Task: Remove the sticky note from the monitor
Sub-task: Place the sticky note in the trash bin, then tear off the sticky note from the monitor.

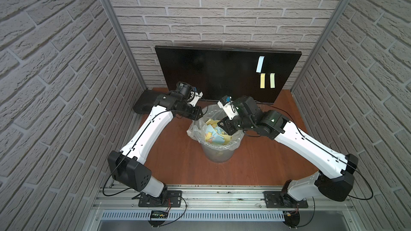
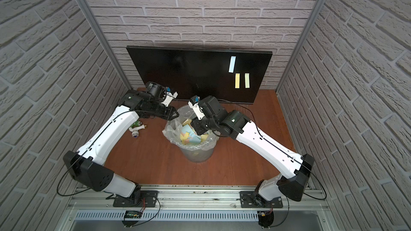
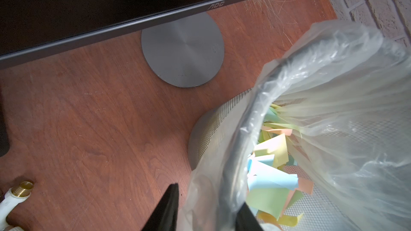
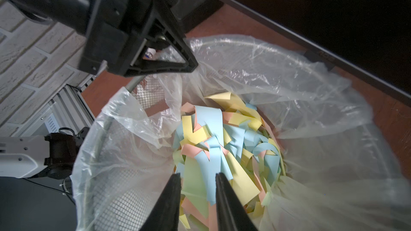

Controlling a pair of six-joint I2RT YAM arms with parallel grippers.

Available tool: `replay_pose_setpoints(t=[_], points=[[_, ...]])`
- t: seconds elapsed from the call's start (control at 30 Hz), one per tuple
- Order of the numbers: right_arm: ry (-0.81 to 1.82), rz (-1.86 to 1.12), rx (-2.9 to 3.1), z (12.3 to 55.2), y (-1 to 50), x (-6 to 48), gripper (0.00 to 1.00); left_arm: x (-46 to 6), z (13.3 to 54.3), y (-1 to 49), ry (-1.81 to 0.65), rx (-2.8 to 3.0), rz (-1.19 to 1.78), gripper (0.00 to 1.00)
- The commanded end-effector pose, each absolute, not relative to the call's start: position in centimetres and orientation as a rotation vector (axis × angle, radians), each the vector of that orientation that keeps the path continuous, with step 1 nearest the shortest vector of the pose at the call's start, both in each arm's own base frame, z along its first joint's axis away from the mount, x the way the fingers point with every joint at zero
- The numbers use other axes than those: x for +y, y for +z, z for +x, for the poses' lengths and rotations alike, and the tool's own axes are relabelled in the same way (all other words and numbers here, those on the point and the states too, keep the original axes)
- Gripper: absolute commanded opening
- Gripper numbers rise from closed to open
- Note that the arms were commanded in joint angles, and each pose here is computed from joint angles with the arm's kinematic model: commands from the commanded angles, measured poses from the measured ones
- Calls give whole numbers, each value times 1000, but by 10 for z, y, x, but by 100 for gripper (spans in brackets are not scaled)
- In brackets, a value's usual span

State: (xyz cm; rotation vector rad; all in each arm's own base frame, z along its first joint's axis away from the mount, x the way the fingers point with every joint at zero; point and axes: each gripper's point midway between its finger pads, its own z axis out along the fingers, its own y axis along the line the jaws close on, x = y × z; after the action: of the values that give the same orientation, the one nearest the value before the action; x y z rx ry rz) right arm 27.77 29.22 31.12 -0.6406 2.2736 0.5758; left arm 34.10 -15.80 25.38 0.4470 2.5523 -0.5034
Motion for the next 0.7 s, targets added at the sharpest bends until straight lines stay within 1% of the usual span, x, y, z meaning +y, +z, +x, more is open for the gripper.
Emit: replay_pose_setpoints(t=[0.0, 0.17, 0.33, 0.5, 0.67], points=[[699, -547, 2150, 276, 370, 275, 31, -152, 344, 264, -490, 2524, 432, 37], [829, -316, 2084, 295, 405, 225, 32, -153, 344, 265, -491, 2522, 434, 38], [874, -79, 2006, 315, 429, 167, 34, -152, 344, 265, -491, 2522, 432, 38], [954, 110, 1910, 339, 454, 123, 34, -151, 345, 265, -488, 2522, 430, 38], [998, 140, 1857, 360, 472, 109, 38, -152, 345, 265, -489, 2522, 431, 38]])
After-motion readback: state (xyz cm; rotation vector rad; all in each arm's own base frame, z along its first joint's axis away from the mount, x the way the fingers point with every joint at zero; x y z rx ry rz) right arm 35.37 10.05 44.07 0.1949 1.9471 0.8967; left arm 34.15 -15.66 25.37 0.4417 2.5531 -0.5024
